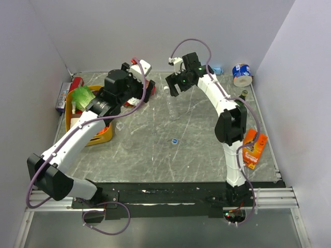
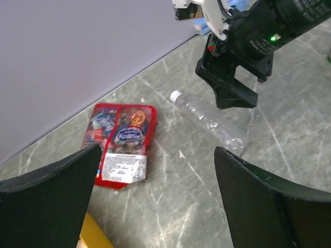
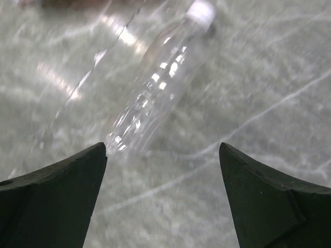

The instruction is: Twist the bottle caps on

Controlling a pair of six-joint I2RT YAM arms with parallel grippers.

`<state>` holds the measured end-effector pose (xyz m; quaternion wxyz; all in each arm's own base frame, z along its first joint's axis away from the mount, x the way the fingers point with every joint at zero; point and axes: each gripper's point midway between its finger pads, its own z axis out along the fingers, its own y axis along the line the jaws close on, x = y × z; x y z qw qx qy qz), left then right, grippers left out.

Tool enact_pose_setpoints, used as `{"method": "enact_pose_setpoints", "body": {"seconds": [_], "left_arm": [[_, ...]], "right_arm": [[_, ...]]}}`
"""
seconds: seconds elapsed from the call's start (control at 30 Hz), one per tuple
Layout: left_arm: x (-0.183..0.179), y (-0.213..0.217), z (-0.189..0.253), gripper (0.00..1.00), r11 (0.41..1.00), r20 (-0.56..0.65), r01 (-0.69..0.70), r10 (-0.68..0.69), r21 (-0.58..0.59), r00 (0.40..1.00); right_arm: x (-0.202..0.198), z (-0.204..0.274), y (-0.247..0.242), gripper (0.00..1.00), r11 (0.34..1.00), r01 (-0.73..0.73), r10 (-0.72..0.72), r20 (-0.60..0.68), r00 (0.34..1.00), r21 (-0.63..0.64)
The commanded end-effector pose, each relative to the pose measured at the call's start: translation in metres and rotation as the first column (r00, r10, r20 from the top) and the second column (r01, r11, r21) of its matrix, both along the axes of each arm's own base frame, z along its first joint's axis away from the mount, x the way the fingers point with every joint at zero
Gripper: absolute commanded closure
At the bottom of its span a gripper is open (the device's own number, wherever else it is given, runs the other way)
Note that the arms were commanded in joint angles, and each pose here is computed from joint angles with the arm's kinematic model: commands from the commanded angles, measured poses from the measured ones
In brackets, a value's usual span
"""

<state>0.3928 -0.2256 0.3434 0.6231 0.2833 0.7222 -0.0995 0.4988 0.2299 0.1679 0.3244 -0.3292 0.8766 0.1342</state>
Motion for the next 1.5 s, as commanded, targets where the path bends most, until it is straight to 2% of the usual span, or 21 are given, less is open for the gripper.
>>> {"method": "enact_pose_setpoints", "body": {"seconds": [0.0, 0.03, 0.33, 0.4, 0.57, 0.67, 0.7, 0.77, 0.8, 0.83, 0.87, 0.9, 0.93, 0.97, 1.0, 1.03, 1.1, 1.13, 1.23, 1.27, 1.47], "left_arm": [[-0.007, 0.015, 0.004, 0.04, 0.999, -0.013, -0.042, 0.042, -0.016, 0.999], [-0.008, 0.015, 0.002, 0.04, 0.999, -0.019, -0.043, 0.042, -0.016, 0.999], [-0.009, 0.012, -0.018, 0.04, 0.999, -0.071, -0.032, 0.031, -0.013, 0.997], [-0.008, 0.010, -0.021, 0.04, 0.999, -0.077, -0.029, 0.027, -0.014, 0.997], [-0.005, 0.009, -0.025, 0.04, 0.999, -0.085, -0.033, 0.030, -0.027, 0.996], [0.003, 0.008, -0.019, 0.04, 0.993, -0.104, -0.066, 0.056, -0.099, 0.993], [0.007, 0.009, -0.013, 0.04, 0.988, -0.106, -0.080, 0.066, -0.131, 0.992], [0.015, 0.003, 0.003, 0.04, 0.960, -0.137, -0.118, 0.085, -0.254, 0.987], [0.021, 0.004, 0.013, 0.04, 0.942, -0.133, -0.139, 0.102, -0.304, 0.986], [0.025, 0.003, 0.028, 0.04, 0.920, -0.127, -0.152, 0.113, -0.360, 0.985], [0.031, -0.001, 0.028, 0.04, 0.880, -0.179, -0.196, 0.129, -0.433, 0.975], [0.034, -0.004, 0.033, 0.04, 0.858, -0.195, -0.200, 0.119, -0.474, 0.973], [0.035, -0.012, 0.045, 0.04, 0.820, -0.216, -0.192, 0.085, -0.540, 0.973], [0.040, -0.021, 0.040, 0.04, 0.808, -0.244, -0.183, 0.050, -0.560, 0.969], [0.037, -0.034, 0.044, 0.04, 0.795, -0.251, -0.129, -0.030, -0.593, 0.967], [0.038, -0.044, 0.054, 0.04, 0.757, -0.246, -0.102, -0.080, -0.646, 0.966], [0.041, -0.060, 0.047, 0.01, 0.728, -0.280, -0.074, -0.166, -0.681, 0.945], [0.042, -0.066, 0.059, 0.01, 0.685, -0.253, -0.041, -0.212, -0.728, 0.944], [0.037, -0.086, 0.055, 0.13, 0.635, -0.256, 0.033, -0.357, -0.771, 0.898], [0.037, -0.091, 0.060, 0.15, 0.617, -0.216, 0.082, -0.393, -0.783, 0.894], [0.028, -0.104, 0.067, 0.23, 0.583, -0.172, 0.169, -0.483, -0.795, 0.858]], "right_arm": [[0.034, -0.020, 0.029, 0.02, 0.997, 0.071, -0.073, 0.045, 0.996, 0.033], [0.038, -0.042, 0.033, 0.02, 0.997, 0.080, -0.081, 0.017, 0.997, 0.020], [0.047, -0.074, 0.070, 0.08, 0.989, 0.105, -0.102, -0.036, 0.994, 0.107], [0.049, -0.078, 0.069, 0.12, 0.988, 0.121, -0.118, -0.034, 0.992, 0.098], [0.040, -0.087, 0.062, 0.35, 0.995, 0.082, -0.079, -0.053, 0.995, 0.055], [0.021, -0.054, 0.067, 0.43, 0.991, -0.014, 0.021, -0.051, 0.998, 0.131], [0.015, -0.020, 0.066, 0.46, 0.984, -0.047, 0.050, -0.012, 0.999, 0.171], [0.003, -0.002, 0.060, 0.56, 0.964, -0.097, 0.103, -0.010, 0.995, 0.249], [-0.006, 0.047, 0.056, 0.58, 0.946, -0.129, 0.109, 0.081, 0.991, 0.298], [-0.009, 0.068, 0.051, 0.59, 0.927, -0.157, 0.107, 0.159, 0.981, 0.340], [-0.016, 0.053, 0.045, 0.60, 0.899, -0.207, 0.122, 0.235, 0.964, 0.385], [-0.036, 0.111, 0.036, 0.60, 0.874, -0.278, 0.107, 0.400, 0.910, 0.399], [-0.050, 0.121, 0.033, 0.57, 0.863, -0.319, 0.116, 0.461, 0.880, 0.391], [-0.065, 0.105, 0.029, 0.57, 0.861, -0.346, 0.145, 0.472, 0.869, 0.372], [-0.079, 0.134, 0.026, 0.57, 0.847, -0.380, 0.139, 0.535, 0.834, 0.371], [-0.085, 0.139, 0.024, 0.57, 0.843, -0.371, 0.123, 0.533, 0.837, 0.389], [-0.100, 0.154, 0.019, 0.57, 0.835, -0.375, 0.102, 0.557, 0.824, 0.402], [-0.106, 0.159, 0.019, 0.58, 0.829, -0.382, 0.100, 0.563, 0.820, 0.409], [-0.122, 0.164, 0.019, 0.58, 0.822, -0.397, 0.106, 0.575, 0.811, 0.408], [-0.124, 0.163, 0.018, 0.58, 0.824, -0.391, 0.104, 0.570, 0.815, 0.410], [-0.131, 0.162, 0.011, 0.59, 0.834, -0.346, 0.062, 0.550, 0.833, 0.430]]}}
